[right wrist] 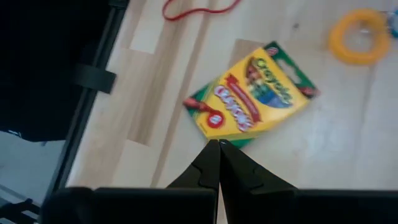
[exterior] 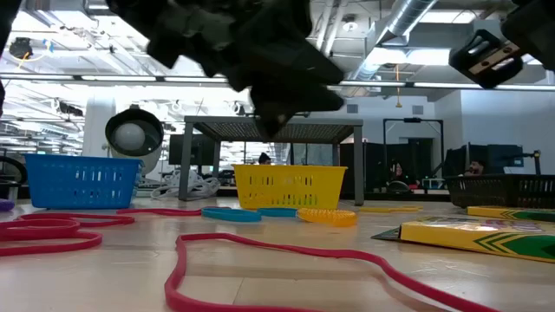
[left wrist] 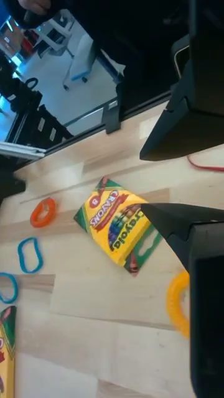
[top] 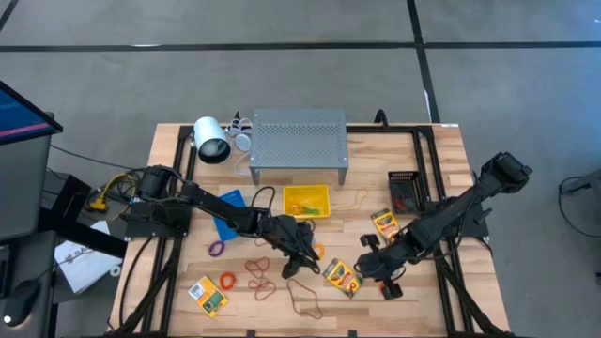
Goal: Pick & Place Office Desk Supplies
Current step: Put the crayon box into the blue bin
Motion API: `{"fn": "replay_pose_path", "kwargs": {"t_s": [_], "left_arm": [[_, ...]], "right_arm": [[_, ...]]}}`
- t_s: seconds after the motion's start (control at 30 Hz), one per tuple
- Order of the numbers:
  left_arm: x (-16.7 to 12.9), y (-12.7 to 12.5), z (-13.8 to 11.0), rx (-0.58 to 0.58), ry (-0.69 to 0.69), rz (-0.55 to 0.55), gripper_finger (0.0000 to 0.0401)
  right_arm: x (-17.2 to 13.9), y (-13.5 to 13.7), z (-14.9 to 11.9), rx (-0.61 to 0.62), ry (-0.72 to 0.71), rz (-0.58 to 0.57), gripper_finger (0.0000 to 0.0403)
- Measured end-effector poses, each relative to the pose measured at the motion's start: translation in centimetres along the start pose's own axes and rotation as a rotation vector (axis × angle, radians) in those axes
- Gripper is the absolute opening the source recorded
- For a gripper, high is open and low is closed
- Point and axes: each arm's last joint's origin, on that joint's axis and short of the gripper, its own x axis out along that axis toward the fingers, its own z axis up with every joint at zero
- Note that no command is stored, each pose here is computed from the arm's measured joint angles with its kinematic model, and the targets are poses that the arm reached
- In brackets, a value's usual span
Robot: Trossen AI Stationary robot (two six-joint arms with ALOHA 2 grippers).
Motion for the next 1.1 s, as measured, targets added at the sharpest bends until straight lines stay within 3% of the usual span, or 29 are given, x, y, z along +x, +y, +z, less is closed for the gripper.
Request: {"fn": "replay_pose_path", "kwargs": {"t_s": [0.33, 0.57, 0.87, 0.97, 1.1], "left_arm": [[0.3, -0.1, 0.5, -0.008, -0.010, -0.007, 0.0117], [0.3, -0.2, 0.5, -0.091, -0.007, -0.028, 0.0117], [0.3, -0.2, 0.7, -0.147, -0.026, -0.039, 0.0117], [0.6, -0.1, 0.5, -0.092, -0.022, -0.031, 0.0117], [2.0, 0.7, -1.3, 0.077, 0.036, -0.003, 0.0117]], "right_arm": [[3.5, 0.7, -0.9, -0.009, 0.095, -0.023, 0.0000], [5.6, 0.5, -1.4, -0.018, 0.156, -0.048, 0.0000], [6.0, 0.9, -0.8, -0.068, 0.175, -0.076, 0.0000], [5.8, 1.0, -0.5, -0.082, 0.163, -0.084, 0.0000], [5.7, 1.0, -0.5, -0.082, 0.168, -0.090, 0.0000]]}}
